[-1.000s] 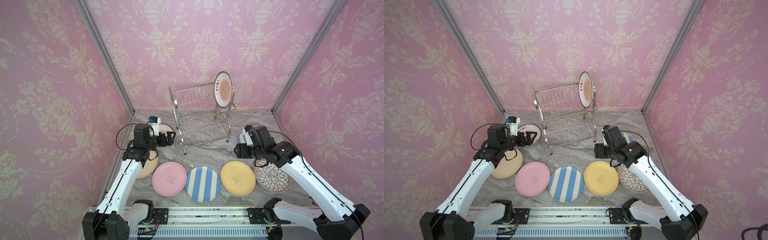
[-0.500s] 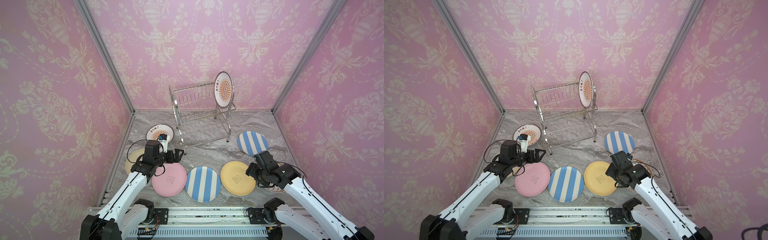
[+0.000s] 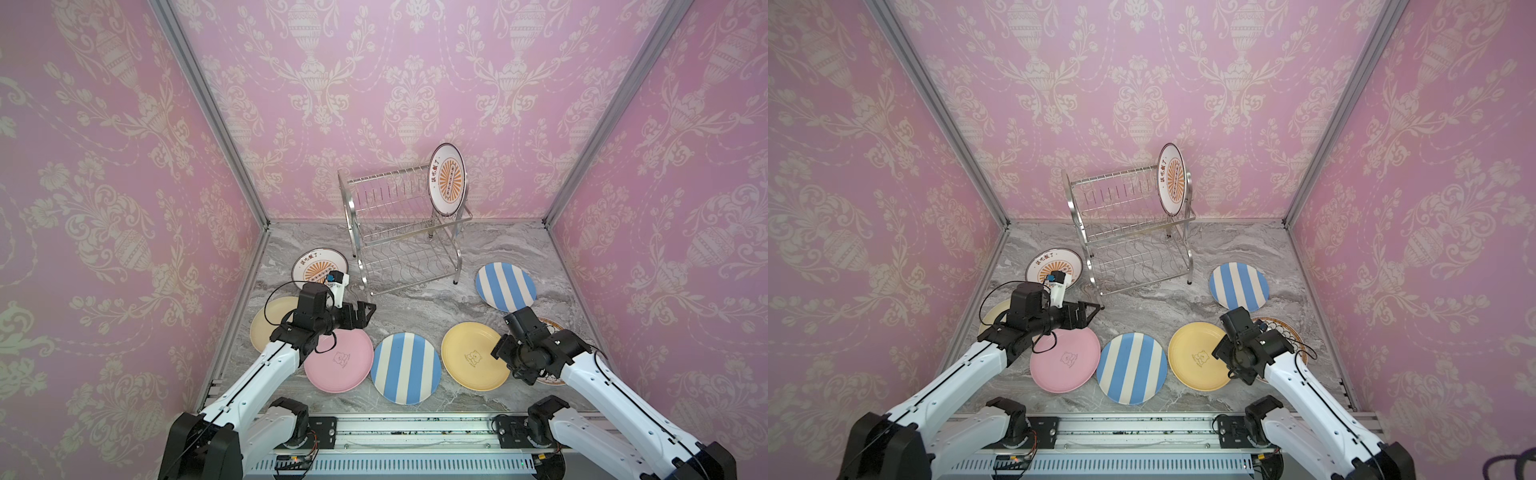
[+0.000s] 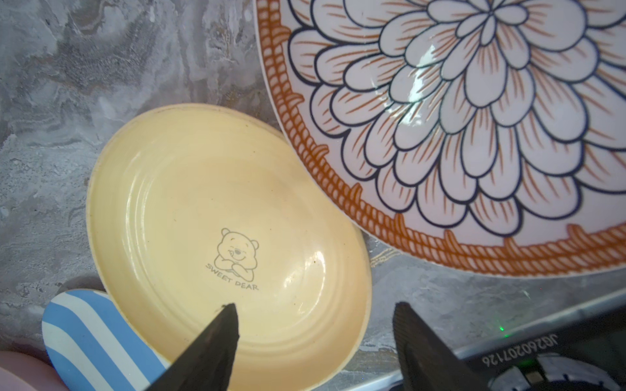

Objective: Load plates into a dish rack
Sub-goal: Pick up the plate from the bottom-center of the table.

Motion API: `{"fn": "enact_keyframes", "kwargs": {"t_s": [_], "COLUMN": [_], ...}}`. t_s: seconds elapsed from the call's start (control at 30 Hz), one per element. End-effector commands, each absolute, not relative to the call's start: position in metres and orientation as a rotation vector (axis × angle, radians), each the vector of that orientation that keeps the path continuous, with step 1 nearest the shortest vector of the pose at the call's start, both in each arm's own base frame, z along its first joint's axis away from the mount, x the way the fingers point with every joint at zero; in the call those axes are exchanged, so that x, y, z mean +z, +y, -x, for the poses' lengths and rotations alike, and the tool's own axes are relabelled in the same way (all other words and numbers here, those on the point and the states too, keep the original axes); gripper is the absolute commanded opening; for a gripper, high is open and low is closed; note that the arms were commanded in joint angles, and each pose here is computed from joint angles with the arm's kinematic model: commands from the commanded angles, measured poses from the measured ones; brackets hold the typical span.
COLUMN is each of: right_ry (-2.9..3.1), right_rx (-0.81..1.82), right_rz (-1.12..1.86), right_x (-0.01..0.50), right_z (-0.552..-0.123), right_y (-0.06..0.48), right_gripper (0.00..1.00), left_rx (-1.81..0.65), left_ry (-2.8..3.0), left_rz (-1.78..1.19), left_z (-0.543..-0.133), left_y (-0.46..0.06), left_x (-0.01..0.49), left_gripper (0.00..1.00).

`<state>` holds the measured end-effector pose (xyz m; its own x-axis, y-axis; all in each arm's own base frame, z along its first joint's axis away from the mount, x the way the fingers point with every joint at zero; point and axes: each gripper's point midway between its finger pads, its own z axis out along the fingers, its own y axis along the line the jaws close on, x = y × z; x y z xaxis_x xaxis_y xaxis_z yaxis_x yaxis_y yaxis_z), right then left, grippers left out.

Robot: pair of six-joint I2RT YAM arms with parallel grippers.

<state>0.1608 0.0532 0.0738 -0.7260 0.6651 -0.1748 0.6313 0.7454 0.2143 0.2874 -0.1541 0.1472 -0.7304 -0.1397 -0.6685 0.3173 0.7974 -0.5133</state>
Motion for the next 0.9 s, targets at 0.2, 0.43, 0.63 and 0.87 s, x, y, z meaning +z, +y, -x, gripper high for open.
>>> {"fn": "enact_keyframes", "kwargs": {"t_s": [0.2, 0.43, 0.63, 0.87], "right_ry": [2.695, 2.614, 2.558, 2.516], "right_rx": [0.218, 0.248, 0.346, 0.38], "right_rz": [-1.145, -1.145, -1.181, -1.184], "right_x": [0.047, 0.046, 0.032, 0.028], "right_z": [-0.146, -0.151, -0.153, -0.154], "right_y": [0.05, 0.046, 0.051, 0.05], "right_gripper": [0.74, 0.74, 0.7, 0.67], "left_rx": [-0.828, -0.806, -0.816, -0.8], "left_ry": [2.212, 2.203, 2.202, 2.192], "left_rz": [-0.175, -0.186, -0.196, -0.195], "left_z": [-0.286, -0.29, -0.293, -0.292], "left_y": [-0.16, -0.159, -0.162, -0.16], "left_x": [0.152, 0.156, 0.159, 0.164], "left_gripper": [0.99, 0.99, 0.99, 0.99]}}
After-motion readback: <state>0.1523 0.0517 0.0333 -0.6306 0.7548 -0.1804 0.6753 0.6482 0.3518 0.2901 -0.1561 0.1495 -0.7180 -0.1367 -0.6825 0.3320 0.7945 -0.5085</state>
